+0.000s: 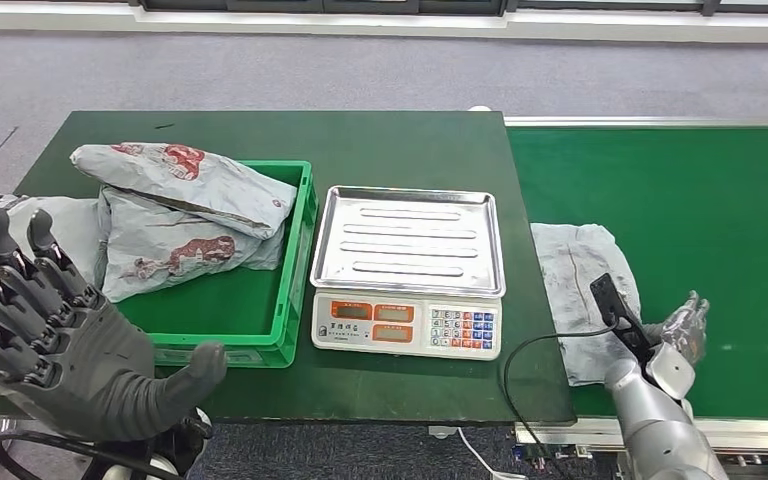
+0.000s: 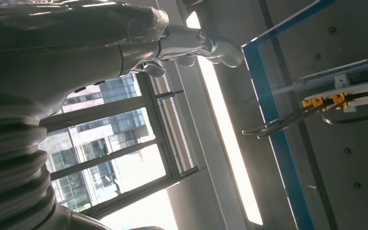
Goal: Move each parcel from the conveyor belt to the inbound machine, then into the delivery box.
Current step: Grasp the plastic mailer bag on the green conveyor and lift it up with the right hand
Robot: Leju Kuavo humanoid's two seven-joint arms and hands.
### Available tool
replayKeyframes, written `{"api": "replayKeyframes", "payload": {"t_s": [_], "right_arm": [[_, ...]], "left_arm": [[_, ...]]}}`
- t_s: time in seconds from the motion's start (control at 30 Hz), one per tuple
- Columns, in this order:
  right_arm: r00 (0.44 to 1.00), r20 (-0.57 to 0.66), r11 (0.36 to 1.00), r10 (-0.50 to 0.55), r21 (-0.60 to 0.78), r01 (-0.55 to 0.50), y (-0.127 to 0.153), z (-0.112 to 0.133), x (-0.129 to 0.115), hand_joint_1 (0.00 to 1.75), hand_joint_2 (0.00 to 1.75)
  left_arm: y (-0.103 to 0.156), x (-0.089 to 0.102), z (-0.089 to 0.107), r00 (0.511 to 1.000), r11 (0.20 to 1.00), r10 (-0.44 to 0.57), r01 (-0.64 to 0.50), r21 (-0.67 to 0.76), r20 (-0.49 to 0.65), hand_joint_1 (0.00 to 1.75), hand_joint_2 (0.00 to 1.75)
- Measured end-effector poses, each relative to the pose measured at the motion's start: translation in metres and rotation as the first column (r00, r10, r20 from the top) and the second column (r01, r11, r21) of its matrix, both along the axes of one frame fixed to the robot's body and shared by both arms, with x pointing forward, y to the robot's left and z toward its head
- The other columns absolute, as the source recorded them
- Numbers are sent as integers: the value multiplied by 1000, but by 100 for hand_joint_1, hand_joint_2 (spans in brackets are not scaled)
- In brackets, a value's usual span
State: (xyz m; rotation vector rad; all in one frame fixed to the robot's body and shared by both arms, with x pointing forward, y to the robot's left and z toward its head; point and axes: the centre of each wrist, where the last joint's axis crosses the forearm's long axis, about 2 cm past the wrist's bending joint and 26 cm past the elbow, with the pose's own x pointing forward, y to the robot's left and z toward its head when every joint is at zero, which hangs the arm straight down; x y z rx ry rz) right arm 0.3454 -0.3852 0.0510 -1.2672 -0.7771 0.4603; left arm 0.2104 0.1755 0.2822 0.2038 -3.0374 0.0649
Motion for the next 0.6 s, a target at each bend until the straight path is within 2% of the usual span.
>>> {"api": "replayKeyframes", "payload": {"t_s": [0.33,0.6], "right_arm": [[999,-23,999,29,36,-28,4,-6,-3,0,175],[990,25,978,139,157,-141,5,-8,-3,0,175]], "left_arm": [[-1,-1,-1,1000,1000,-4,4,5,-5,0,175],[-2,-2,-4,1000,1000,8,-8,0,-9,0,175]]}}
